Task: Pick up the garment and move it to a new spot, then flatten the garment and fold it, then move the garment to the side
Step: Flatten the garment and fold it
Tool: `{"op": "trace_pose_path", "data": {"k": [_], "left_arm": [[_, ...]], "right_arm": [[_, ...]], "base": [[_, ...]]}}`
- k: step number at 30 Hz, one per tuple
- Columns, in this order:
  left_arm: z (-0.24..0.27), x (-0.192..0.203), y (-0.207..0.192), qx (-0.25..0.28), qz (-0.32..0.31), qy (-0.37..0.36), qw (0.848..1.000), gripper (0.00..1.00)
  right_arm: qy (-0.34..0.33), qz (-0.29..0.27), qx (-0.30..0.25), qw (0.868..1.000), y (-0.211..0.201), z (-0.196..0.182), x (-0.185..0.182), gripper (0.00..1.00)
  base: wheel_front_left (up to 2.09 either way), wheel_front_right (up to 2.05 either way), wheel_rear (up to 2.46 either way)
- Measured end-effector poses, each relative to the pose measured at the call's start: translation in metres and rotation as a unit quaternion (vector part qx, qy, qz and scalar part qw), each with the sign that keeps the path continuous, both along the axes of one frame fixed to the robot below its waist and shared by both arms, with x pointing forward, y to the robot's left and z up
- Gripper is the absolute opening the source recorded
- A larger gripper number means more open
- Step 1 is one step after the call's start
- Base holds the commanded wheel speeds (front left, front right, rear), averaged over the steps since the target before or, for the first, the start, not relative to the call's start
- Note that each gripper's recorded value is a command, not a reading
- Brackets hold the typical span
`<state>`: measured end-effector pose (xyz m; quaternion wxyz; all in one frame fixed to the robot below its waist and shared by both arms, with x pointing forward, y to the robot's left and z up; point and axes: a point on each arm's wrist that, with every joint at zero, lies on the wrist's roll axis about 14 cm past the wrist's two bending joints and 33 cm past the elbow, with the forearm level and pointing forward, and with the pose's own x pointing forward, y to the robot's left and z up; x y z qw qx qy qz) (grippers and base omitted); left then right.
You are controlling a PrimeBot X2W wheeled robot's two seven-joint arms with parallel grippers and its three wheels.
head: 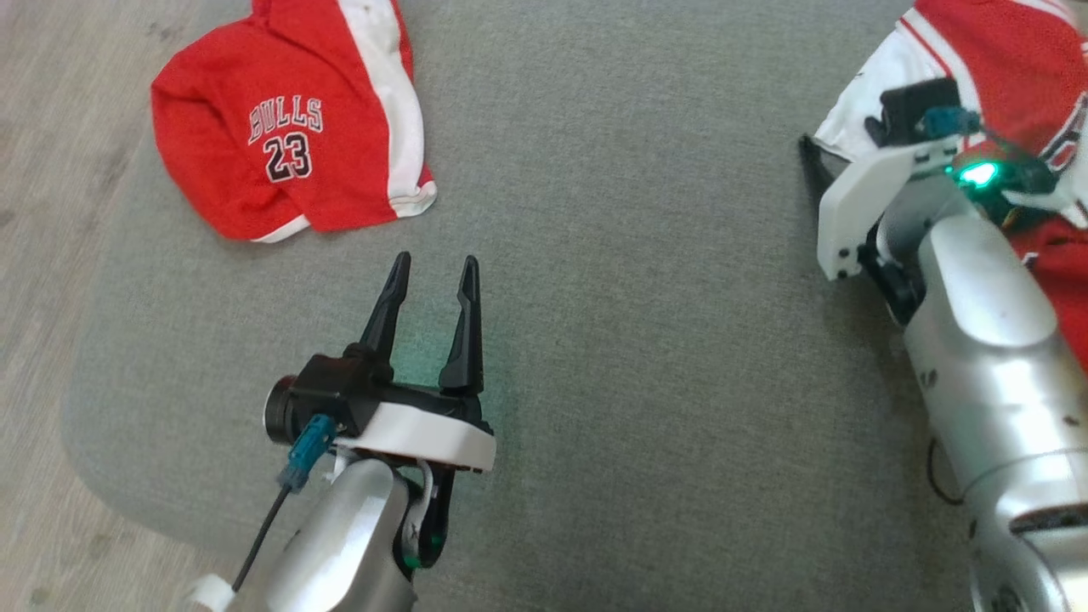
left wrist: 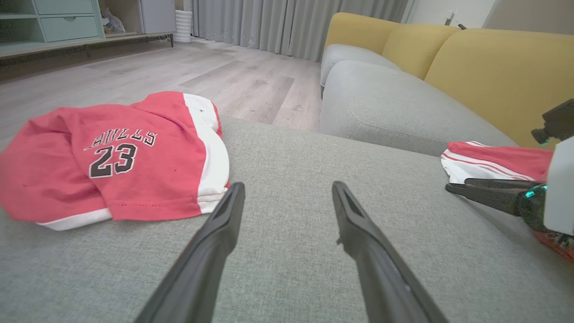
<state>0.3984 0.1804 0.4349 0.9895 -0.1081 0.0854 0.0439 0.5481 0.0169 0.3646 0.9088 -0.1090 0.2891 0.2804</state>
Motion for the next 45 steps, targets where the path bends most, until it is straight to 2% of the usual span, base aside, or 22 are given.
{"op": "trace_pose_path", "data": {"k": [4,5,6,14,19,20,23,31,38,41,42,45], "left_arm": [[-0.001,0.002,0.003,0.004,0.004,0.002,1.0,1.0],[-0.001,0.004,0.003,0.004,0.004,0.001,1.0,1.0],[0.0,0.005,0.003,0.004,0.003,0.0,1.0,1.0],[0.002,0.011,-0.006,0.002,-0.009,-0.005,1.0,1.0],[0.009,0.013,-0.009,0.009,-0.018,-0.017,1.0,1.0],[0.009,0.013,-0.009,0.009,-0.018,-0.017,1.0,1.0],[0.015,0.016,-0.012,0.01,-0.024,-0.028,0.999,1.0],[0.028,0.015,-0.017,0.01,-0.034,-0.048,0.998,1.0],[0.032,0.001,-0.006,0.008,-0.015,-0.053,0.998,1.0],[0.033,-0.003,-0.001,0.011,-0.008,-0.055,0.998,1.0],[0.034,-0.004,0.0,0.011,-0.008,-0.057,0.998,1.0],[0.037,-0.006,0.0,0.012,-0.009,-0.061,0.998,1.0]], "right_arm": [[0.01,-0.002,-0.004,1.0,0.002,-0.003,0.008,1.0],[0.01,-0.003,-0.002,1.0,0.002,-0.003,0.009,0.22],[0.008,-0.003,0.001,1.0,0.003,-0.003,0.009,0.0],[-0.034,0.018,0.073,0.997,0.025,0.013,-0.006,0.0],[-0.05,0.1,0.159,0.981,0.079,0.046,-0.056,0.0],[-0.05,0.1,0.159,0.981,0.079,0.046,-0.056,0.0],[-0.045,0.147,0.185,0.971,0.099,0.059,-0.09,0.0],[-0.016,0.244,0.211,0.946,0.128,0.079,-0.171,0.0],[0.023,0.298,0.22,0.928,0.14,0.084,-0.228,0.0],[0.03,0.305,0.219,0.926,0.141,0.085,-0.237,0.0],[0.025,0.303,0.222,0.926,0.14,0.087,-0.237,1.0],[0.011,0.293,0.232,0.928,0.139,0.093,-0.232,1.0]], "base": [[0.0,0.0,0.0],[0.0,0.0,0.0],[0.0,0.0,0.0],[0.0,0.0,0.0],[0.0,0.0,0.0],[0.0,0.0,0.0],[0.0,0.0,0.0],[0.0,0.0,0.0],[0.0,0.0,0.0],[0.0,0.0,0.0],[0.0,0.0,0.0],[0.0,0.0,0.0]]}}
